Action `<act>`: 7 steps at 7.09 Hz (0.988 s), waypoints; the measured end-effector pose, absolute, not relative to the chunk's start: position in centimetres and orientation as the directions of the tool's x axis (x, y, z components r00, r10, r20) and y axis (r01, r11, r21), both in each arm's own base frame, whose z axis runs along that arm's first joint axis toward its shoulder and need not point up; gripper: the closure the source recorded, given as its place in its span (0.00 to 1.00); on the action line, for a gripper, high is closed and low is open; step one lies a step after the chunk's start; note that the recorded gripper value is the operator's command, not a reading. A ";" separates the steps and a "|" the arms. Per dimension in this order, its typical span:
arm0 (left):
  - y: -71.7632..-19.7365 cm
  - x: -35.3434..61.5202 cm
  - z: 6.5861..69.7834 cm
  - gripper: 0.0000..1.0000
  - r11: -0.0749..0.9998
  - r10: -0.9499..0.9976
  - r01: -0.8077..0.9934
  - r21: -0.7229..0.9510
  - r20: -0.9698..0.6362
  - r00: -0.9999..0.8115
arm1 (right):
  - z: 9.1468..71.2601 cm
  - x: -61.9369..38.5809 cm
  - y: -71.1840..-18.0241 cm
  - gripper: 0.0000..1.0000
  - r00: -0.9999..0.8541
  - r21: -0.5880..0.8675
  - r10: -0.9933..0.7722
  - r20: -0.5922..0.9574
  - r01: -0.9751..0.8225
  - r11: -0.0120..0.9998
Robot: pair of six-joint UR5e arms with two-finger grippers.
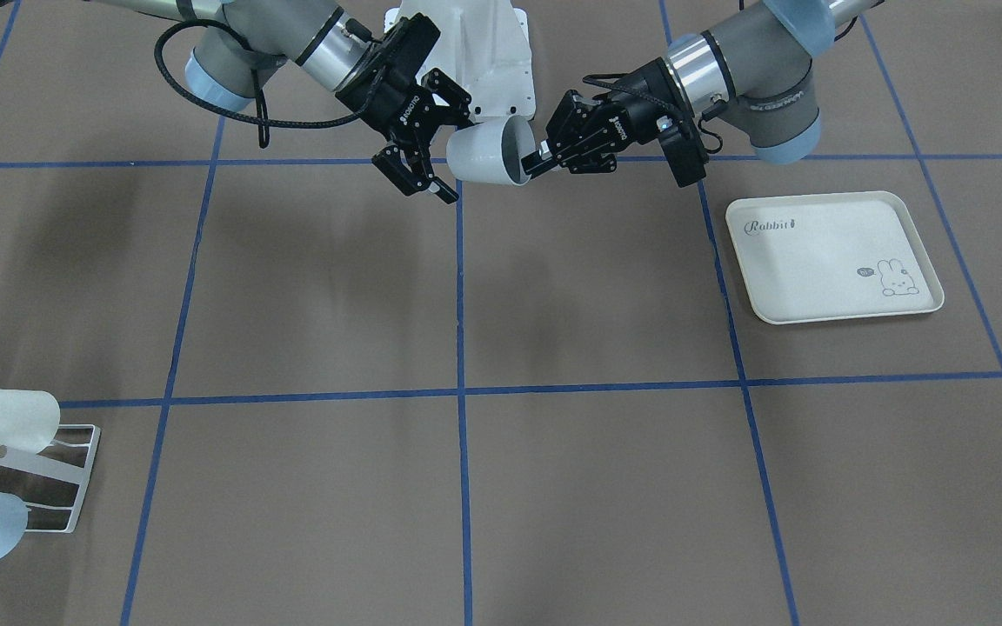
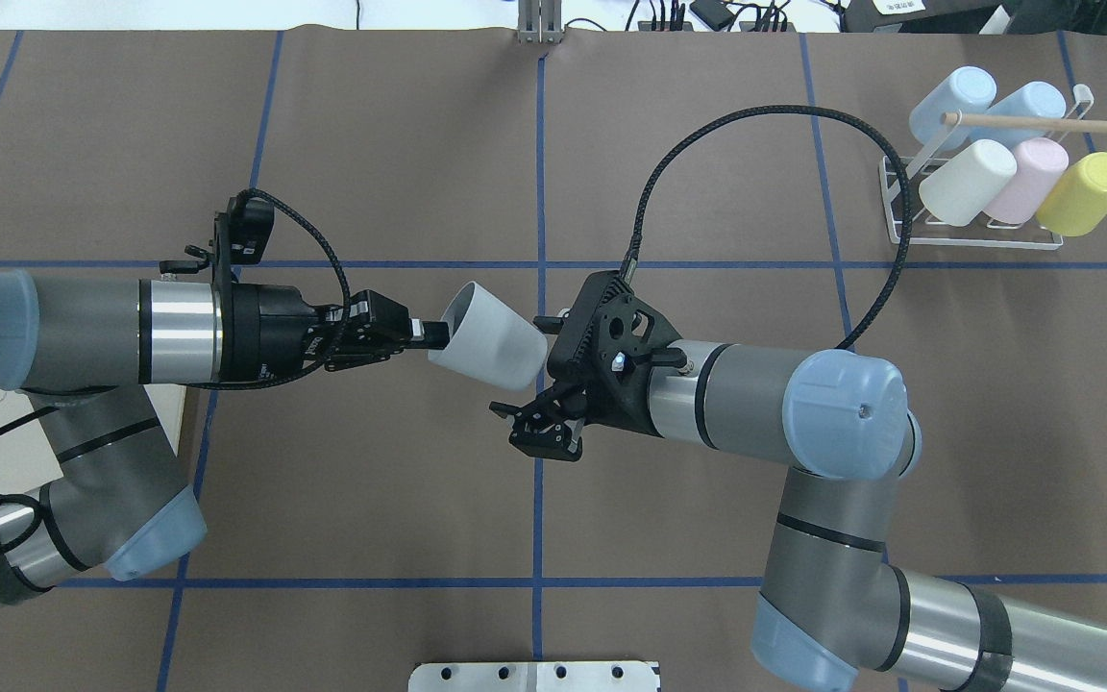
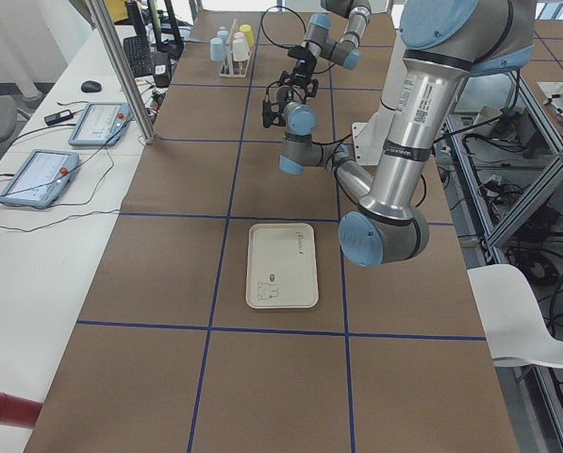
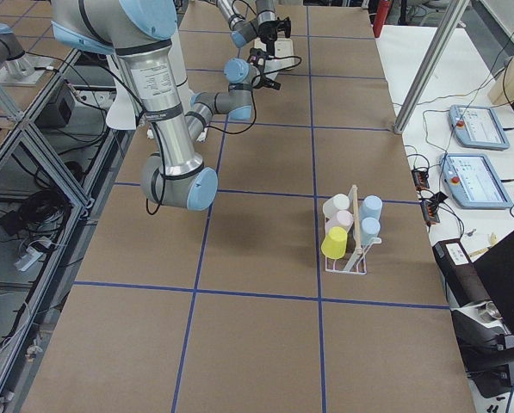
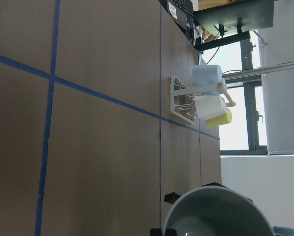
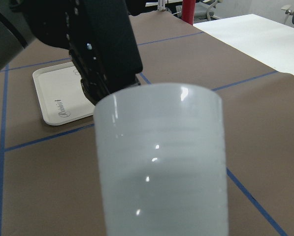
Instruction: Transfer IKEA cup to right arm and place on rack
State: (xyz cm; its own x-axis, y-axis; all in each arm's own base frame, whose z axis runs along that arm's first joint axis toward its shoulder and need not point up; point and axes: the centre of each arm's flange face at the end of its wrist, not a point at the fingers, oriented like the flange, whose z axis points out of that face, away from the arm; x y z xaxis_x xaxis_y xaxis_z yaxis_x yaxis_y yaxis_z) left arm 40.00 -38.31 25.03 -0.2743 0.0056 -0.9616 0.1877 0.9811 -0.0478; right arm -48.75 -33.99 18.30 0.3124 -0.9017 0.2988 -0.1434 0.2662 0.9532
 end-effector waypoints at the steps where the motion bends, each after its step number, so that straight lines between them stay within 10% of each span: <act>1: -37.9 40.4 25.2 1.00 0.983 0.002 0.179 -0.049 -0.962 -0.272 | 18.2 -48.7 -34.0 0.00 0.312 0.953 -0.902 0.299 -0.146 0.265; 4: -37.6 40.6 25.4 1.00 0.984 -0.003 0.173 -0.051 -0.963 -0.268 | 17.9 -48.4 -33.9 0.01 0.310 0.953 -0.903 0.298 -0.152 0.262; 7: -37.6 40.7 25.5 1.00 0.984 -0.004 0.173 -0.052 -0.964 -0.265 | 17.8 -48.3 -33.8 0.23 0.308 0.953 -0.904 0.298 -0.156 0.261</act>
State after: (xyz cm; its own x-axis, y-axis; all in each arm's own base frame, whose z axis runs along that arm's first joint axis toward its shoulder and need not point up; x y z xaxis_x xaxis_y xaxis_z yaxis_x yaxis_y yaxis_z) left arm 40.69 -37.62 25.55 -0.2654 -0.0041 -0.9641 0.1729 0.9836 -0.0518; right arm -48.28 -33.82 17.79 0.3079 -0.9036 0.2978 -0.1565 0.2607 0.9527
